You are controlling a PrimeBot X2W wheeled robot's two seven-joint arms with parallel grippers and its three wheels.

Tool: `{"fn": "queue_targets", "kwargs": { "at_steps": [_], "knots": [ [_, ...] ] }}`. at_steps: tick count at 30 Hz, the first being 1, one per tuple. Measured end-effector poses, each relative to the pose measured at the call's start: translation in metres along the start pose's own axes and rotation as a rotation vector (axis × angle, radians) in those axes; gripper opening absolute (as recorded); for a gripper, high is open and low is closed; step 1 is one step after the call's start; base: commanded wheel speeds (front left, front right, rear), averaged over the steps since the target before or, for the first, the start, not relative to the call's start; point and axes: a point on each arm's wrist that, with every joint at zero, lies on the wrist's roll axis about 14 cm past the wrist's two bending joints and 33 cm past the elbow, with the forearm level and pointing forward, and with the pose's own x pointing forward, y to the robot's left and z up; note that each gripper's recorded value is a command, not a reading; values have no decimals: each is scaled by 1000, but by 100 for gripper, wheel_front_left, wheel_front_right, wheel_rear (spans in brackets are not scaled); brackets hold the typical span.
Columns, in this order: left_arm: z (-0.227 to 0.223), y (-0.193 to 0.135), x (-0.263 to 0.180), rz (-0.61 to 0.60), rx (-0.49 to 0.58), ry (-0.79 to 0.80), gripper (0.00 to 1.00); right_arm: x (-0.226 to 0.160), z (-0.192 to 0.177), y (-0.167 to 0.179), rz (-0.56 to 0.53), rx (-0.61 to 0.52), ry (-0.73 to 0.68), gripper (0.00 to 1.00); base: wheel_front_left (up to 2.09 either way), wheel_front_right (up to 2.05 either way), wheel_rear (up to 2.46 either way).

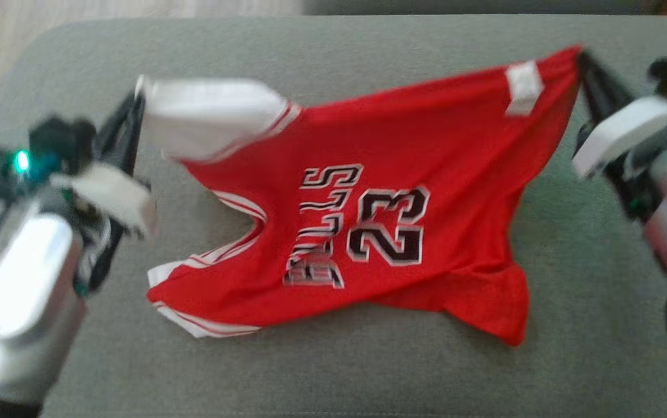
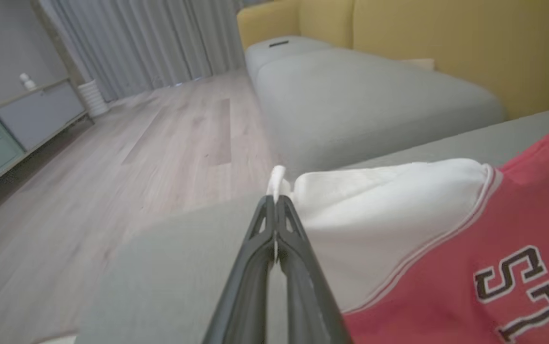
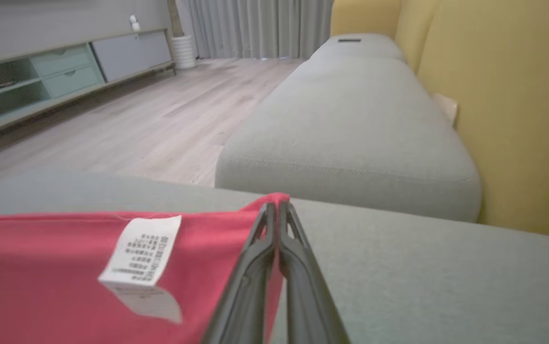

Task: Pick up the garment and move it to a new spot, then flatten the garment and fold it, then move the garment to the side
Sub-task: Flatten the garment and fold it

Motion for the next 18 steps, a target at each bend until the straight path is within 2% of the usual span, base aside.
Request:
{"fn": "queue_targets", "kwargs": {
  "at_steps": [5,10,14,18],
  "knots": [
    [90,-15,59,-130,108,-168,0,10,78,-46,-75,-53,-143,0,0,0,0],
    [166,-11,126,-147,230,-311,0,39,152,-69,-102,-113,-271,0,0,0,0],
    [209,-11,166,-118,290,-457,0,51,191,-95,-160,-156,-365,0,0,0,0],
    [238,-23,191,-101,297,-588,0,58,200,-115,-202,-224,-390,0,0,0,0]
  ]
}}
